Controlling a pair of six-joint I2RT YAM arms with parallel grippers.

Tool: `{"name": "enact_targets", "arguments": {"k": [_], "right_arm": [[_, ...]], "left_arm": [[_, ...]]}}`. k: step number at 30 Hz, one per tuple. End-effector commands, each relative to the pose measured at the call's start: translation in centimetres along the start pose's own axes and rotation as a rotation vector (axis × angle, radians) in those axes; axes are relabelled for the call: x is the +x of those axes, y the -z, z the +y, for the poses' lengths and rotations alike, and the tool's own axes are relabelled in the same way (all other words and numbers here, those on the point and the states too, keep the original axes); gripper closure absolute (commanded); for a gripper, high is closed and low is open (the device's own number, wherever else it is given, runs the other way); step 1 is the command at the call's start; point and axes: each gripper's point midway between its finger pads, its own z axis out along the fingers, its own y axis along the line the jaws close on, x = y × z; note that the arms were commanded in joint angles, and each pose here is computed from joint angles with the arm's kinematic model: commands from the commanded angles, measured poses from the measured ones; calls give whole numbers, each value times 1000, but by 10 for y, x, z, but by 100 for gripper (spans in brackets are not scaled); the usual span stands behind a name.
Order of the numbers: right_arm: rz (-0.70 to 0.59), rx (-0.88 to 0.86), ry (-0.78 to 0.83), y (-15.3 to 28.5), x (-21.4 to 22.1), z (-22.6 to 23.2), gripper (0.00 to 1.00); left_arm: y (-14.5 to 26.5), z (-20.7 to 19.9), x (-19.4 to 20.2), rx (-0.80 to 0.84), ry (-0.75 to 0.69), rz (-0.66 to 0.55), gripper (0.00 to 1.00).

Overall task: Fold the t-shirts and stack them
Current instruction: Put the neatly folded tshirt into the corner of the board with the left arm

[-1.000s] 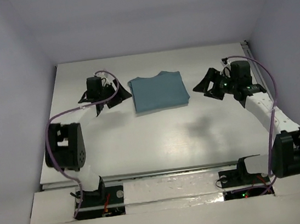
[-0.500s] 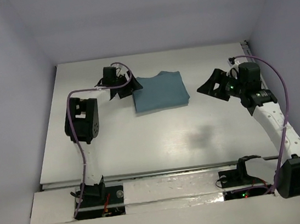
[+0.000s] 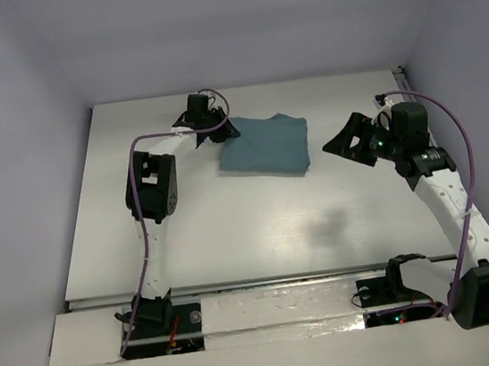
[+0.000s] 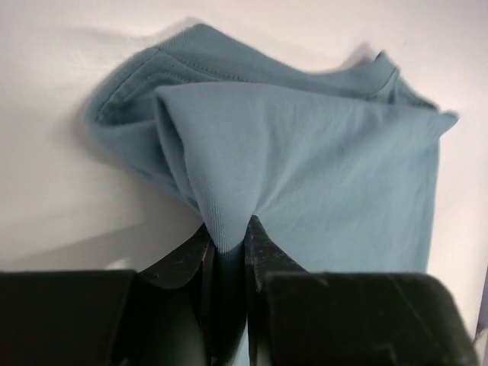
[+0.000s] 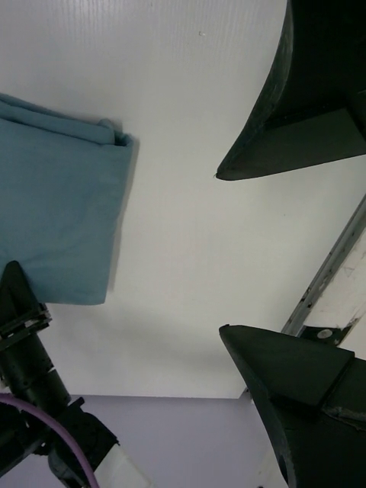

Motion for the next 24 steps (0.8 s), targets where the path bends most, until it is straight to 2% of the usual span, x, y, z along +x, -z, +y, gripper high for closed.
{"name": "enact_targets", "arguments": {"k": [1, 3, 5, 8, 10, 11, 12, 14, 15, 16, 18, 19, 23, 24], "right_arm": [[-19, -27, 15, 5, -5, 10, 19], [-12, -21, 13, 4, -3, 8, 19], [-2, -16, 13, 4, 0, 6, 19], [7, -16, 11, 4, 2, 5, 19], [13, -19, 10, 4, 3, 5, 19], [16, -19, 8, 4, 4, 5, 19], [17, -20, 10, 3, 3, 6, 19], [23, -33, 7, 3, 4, 8, 19], [27, -34, 4, 2, 5, 8, 19], [33, -43, 3, 2, 5, 9, 19], [43, -51, -3, 2, 8, 10, 19], [49, -56, -3, 2, 10, 10, 19], [78, -57, -8, 5, 19, 8, 19], [84, -57, -11, 5, 22, 8, 19]], "left_arm": [[36, 0, -88, -6, 8, -177, 100], [55, 11, -118, -15, 25, -243, 100], [82, 43, -151, -47, 67, -316, 100], [117, 94, -178, -97, 133, -393, 100], [131, 125, -179, -124, 182, -428, 100], [153, 146, -188, -146, 212, -472, 100], [155, 168, -172, -176, 257, -456, 100], [181, 183, -178, -177, 302, -537, 100], [198, 208, -176, -212, 347, -573, 100], [203, 229, -160, -244, 388, -592, 100], [230, 240, -158, -249, 451, -669, 100], [241, 264, -145, -295, 496, -703, 100], [288, 287, -131, -382, 593, -860, 100], [297, 292, -126, -386, 660, -904, 100]]}}
